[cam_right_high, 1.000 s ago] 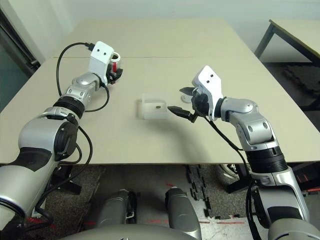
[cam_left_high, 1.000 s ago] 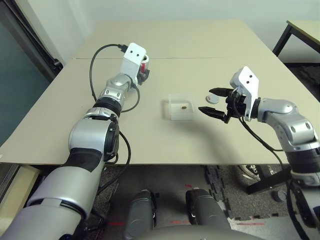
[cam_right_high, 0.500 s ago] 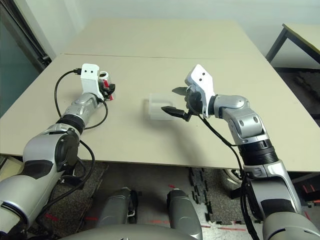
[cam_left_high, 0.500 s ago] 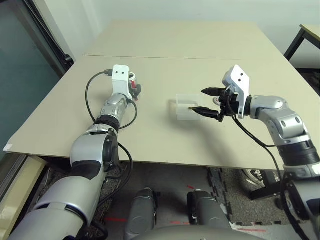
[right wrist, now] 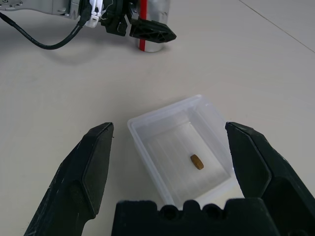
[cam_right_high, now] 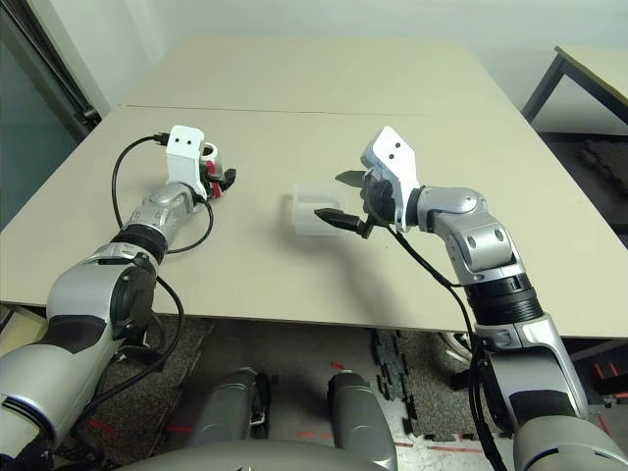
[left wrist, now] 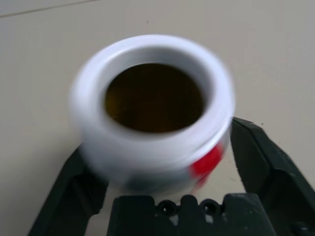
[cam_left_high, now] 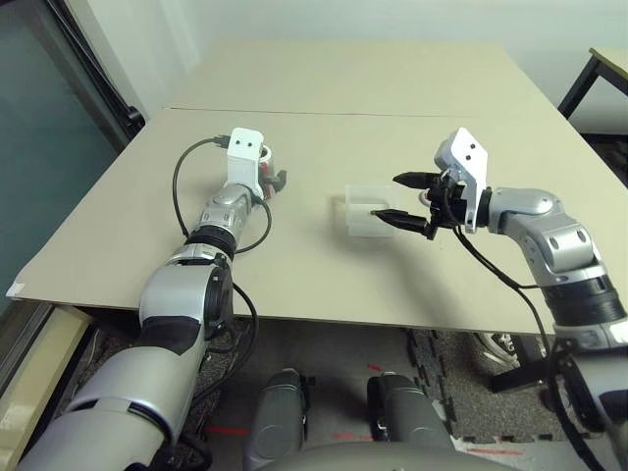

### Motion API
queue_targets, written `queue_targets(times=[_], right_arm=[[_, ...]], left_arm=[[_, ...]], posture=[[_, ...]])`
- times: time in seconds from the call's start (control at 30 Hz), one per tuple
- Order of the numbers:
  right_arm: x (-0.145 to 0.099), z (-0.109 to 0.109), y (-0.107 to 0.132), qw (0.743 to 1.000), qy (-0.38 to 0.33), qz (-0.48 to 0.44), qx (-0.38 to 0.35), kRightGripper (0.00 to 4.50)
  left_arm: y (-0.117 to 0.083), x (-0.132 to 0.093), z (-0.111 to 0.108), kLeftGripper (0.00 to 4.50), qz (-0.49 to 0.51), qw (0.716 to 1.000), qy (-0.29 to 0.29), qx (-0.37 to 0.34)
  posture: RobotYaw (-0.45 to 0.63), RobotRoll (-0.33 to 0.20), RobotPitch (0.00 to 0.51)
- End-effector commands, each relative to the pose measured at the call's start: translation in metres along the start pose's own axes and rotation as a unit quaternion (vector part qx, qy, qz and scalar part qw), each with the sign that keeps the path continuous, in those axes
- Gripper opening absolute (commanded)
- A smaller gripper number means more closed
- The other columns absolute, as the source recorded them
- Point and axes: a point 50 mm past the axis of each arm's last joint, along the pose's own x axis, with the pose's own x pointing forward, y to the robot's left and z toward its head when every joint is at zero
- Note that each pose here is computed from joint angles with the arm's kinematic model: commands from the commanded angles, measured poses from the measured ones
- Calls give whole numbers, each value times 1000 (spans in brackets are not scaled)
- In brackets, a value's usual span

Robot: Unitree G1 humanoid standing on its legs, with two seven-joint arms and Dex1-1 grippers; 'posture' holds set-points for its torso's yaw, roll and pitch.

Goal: Pour the medicine from the bottle into the box.

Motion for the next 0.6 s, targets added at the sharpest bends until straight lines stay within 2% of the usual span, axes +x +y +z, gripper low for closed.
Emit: queue_targets(times=[0.03, 0.6], right_arm=[[0, 2, 3, 1000, -4, 1, 0, 4500], [4, 2, 5, 1000, -7, 11, 3, 4500]], left_arm=[[0, -1, -3, 4475, -2, 1000, -3, 19], [16, -8, -13, 4475, 41, 999, -30, 8]], posture=[[-49, 0, 74], [-2, 0, 89]])
